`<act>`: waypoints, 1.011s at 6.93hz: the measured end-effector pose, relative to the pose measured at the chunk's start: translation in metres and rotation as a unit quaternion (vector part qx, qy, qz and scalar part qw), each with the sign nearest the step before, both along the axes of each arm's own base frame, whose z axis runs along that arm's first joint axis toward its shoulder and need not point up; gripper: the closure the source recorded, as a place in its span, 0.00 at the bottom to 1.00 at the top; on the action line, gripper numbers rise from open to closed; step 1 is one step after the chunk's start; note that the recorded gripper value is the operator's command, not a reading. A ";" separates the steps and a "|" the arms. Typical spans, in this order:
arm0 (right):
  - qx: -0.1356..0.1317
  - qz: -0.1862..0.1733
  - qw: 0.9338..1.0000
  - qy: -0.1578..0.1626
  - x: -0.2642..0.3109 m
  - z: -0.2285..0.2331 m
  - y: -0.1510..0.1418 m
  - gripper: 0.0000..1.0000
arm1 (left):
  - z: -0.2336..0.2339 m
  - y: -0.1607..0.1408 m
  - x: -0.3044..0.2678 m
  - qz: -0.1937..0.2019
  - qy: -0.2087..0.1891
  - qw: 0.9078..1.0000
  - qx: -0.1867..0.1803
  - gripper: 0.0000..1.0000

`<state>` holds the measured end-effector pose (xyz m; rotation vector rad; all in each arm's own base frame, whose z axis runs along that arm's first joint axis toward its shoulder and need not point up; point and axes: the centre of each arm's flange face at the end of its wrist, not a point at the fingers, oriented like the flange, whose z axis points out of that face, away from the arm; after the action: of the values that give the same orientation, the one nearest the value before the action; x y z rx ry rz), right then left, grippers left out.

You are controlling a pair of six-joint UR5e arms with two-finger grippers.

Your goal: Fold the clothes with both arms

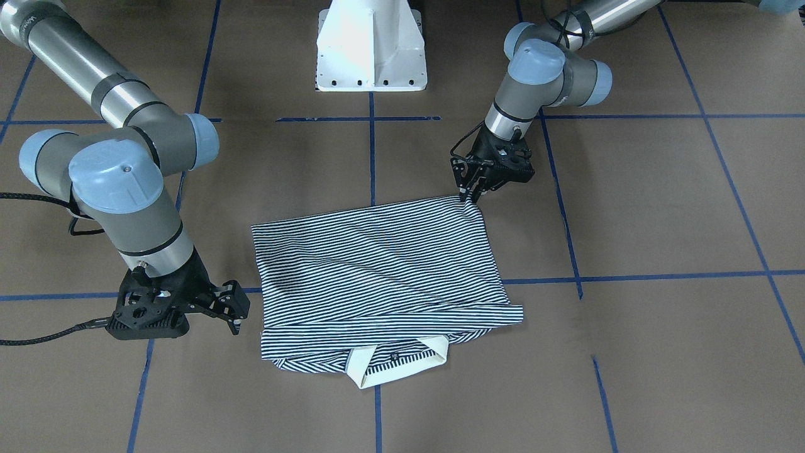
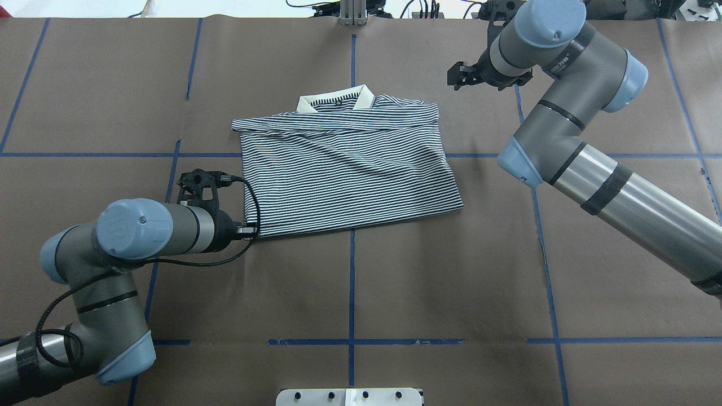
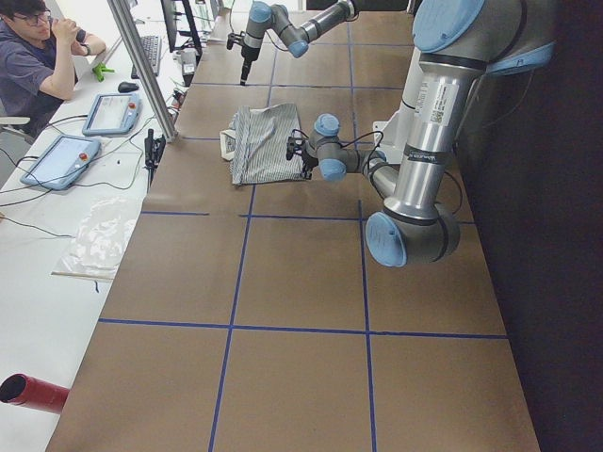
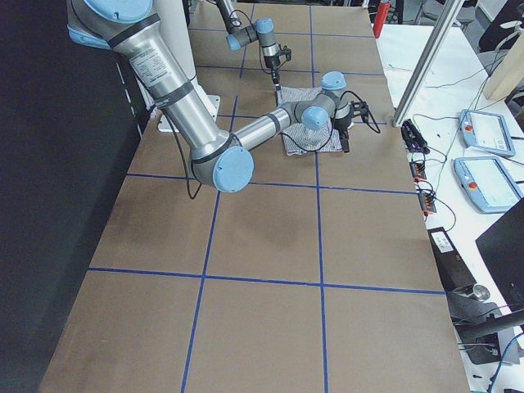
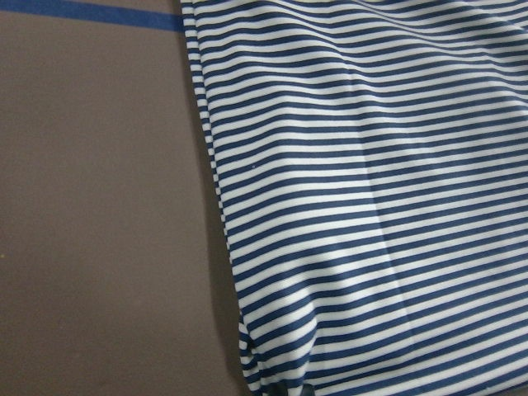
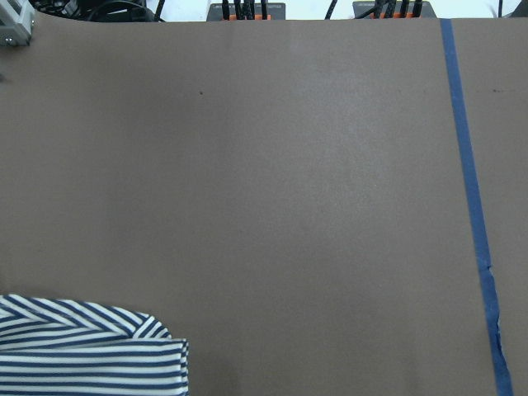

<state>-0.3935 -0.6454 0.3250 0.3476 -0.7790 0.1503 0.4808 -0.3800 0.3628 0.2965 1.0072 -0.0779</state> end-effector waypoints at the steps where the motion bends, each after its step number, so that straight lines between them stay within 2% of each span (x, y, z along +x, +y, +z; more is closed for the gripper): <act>1: -0.001 0.000 1.000 0.000 0.000 0.001 0.000 0.00 | 0.010 -0.001 -0.019 0.009 -0.015 1.000 0.025 1.00; 2: -0.001 0.000 1.000 0.000 0.000 0.001 0.000 0.00 | 0.023 -0.019 -0.039 0.008 -0.037 0.998 0.050 1.00; 3: -0.001 0.000 1.000 0.001 0.000 0.001 0.000 0.00 | 0.039 -0.056 -0.061 -0.004 -0.067 0.995 0.074 1.00; 5: 0.000 0.000 1.000 0.000 -0.001 0.001 0.001 0.00 | 0.057 -0.172 -0.082 -0.040 -0.125 0.986 0.101 1.00; 7: -0.001 0.002 1.000 -0.001 -0.002 -0.001 0.001 0.00 | 0.056 -0.289 -0.084 -0.077 -0.153 0.979 0.108 1.00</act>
<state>-0.3951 -0.6447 0.3242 0.3470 -0.7799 0.1546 0.3973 -0.6686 0.4184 0.5674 0.6855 -0.0602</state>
